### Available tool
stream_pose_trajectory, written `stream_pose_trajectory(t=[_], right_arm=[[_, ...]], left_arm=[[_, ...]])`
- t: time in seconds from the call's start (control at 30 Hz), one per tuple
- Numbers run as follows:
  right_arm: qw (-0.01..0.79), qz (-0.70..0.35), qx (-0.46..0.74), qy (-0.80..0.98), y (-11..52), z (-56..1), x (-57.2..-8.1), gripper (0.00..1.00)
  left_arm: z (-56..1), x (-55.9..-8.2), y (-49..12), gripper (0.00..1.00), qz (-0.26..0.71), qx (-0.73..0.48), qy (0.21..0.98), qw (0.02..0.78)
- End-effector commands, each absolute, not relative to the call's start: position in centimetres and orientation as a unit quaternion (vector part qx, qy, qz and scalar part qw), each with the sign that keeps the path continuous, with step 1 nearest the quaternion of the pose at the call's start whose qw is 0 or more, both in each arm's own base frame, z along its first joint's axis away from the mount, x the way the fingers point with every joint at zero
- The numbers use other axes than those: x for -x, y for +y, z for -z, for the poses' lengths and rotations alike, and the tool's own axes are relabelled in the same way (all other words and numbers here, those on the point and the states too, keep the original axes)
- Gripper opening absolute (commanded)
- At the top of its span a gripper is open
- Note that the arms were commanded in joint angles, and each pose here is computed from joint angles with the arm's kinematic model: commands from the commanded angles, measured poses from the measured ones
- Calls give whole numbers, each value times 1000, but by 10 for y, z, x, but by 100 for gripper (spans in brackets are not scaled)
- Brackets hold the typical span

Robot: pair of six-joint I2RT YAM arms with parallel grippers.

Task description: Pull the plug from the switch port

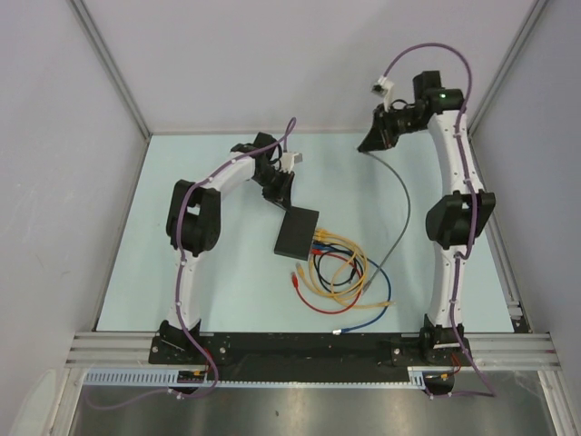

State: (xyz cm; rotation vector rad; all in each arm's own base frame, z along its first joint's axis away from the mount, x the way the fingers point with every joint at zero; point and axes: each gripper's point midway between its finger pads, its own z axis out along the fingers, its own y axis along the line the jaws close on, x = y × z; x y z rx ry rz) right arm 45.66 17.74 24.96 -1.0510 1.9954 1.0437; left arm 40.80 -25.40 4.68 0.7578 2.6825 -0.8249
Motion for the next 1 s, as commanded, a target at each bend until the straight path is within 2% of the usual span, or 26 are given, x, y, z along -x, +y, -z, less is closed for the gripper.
stream_pose_trajectory(t=[0.0, 0.07, 0.17, 0.57, 0.67, 0.7, 0.77, 0.87, 0.9, 0.97], right_arm=[[376, -381, 327, 779, 146, -295, -475, 0], [423, -339, 287, 790, 119, -304, -506, 0], [454, -280, 259, 805, 91, -296, -535, 0], [481, -111, 231, 838, 25, -207, -625, 0], [481, -72, 176, 856, 2, -181, -644, 0], [475, -75, 147, 864, -3, -169, -646, 0], [472, -91, 109, 870, -9, -161, -648, 0], [470, -88, 106, 872, -4, -160, -647, 0], [472, -86, 107, 871, -2, -163, -647, 1], [471, -78, 93, 874, -1, -164, -647, 25]], left_arm=[[-66, -423, -254, 13, 274, -275, 909, 151], [-67, -424, -256, 13, 278, -274, 908, 152], [-67, -425, -258, 13, 282, -271, 908, 153], [-65, -425, -255, 17, 274, -273, 909, 154], [-65, -423, -251, 22, 267, -274, 911, 153], [-64, -423, -250, 30, 264, -270, 914, 151], [-62, -421, -249, 36, 261, -268, 915, 149], [-66, -423, -248, 38, 259, -268, 915, 155], [-71, -424, -248, 40, 259, -268, 914, 160], [-80, -429, -248, 42, 258, -268, 912, 173]])
